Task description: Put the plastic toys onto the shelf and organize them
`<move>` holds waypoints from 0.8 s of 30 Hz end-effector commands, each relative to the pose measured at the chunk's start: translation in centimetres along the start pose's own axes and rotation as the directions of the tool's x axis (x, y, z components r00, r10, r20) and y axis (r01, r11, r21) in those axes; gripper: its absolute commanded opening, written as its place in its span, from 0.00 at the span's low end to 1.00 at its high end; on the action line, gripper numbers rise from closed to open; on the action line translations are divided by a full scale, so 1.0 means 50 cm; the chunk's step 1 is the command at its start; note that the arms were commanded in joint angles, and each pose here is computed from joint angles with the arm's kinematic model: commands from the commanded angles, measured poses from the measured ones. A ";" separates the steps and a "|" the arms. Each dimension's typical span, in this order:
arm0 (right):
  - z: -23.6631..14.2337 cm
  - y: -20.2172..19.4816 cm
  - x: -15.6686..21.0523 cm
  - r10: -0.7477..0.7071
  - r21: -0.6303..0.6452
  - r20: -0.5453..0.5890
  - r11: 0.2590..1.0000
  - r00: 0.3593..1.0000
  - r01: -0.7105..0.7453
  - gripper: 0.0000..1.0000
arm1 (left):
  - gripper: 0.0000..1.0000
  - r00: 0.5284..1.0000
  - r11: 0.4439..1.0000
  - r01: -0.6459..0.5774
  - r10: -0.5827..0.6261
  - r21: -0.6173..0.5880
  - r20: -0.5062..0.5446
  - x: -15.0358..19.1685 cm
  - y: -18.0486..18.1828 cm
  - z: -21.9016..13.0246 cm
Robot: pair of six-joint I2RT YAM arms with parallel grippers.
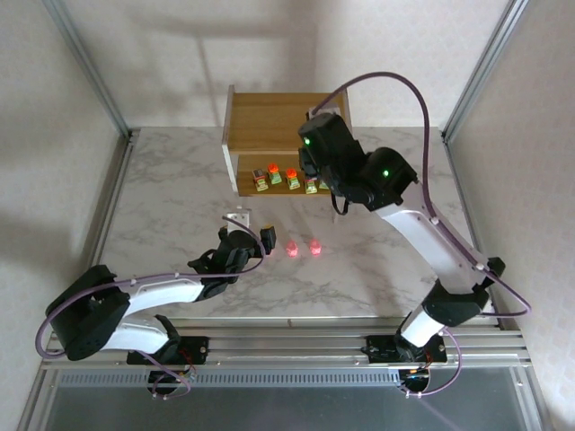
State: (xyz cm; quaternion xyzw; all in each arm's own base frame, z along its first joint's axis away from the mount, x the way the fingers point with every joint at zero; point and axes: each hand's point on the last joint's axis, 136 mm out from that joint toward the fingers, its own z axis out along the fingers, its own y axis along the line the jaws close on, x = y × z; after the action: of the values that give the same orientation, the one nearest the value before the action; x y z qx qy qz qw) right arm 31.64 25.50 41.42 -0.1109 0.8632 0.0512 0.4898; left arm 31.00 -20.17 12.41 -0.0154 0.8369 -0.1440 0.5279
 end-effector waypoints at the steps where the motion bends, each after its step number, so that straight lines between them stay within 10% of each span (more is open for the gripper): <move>1: 0.016 -0.022 -0.008 -0.044 0.019 -0.046 0.999 0.998 0.045 0.21 | 0.91 1.000 0.997 0.008 -0.009 0.080 0.012 -0.008 -0.020 -0.013; 24: 0.155 -0.117 -0.019 0.020 0.116 -0.160 0.993 0.987 -0.002 0.21 | 0.90 1.000 0.996 -0.002 0.003 0.091 -0.007 0.000 -0.029 -0.008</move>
State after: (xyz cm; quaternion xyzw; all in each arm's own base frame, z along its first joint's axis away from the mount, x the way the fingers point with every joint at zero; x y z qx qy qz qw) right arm 39.85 21.74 38.56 -0.0768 0.8993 -0.0009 0.4305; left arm 30.43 -21.23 12.80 0.0019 0.8328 -0.1807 0.5232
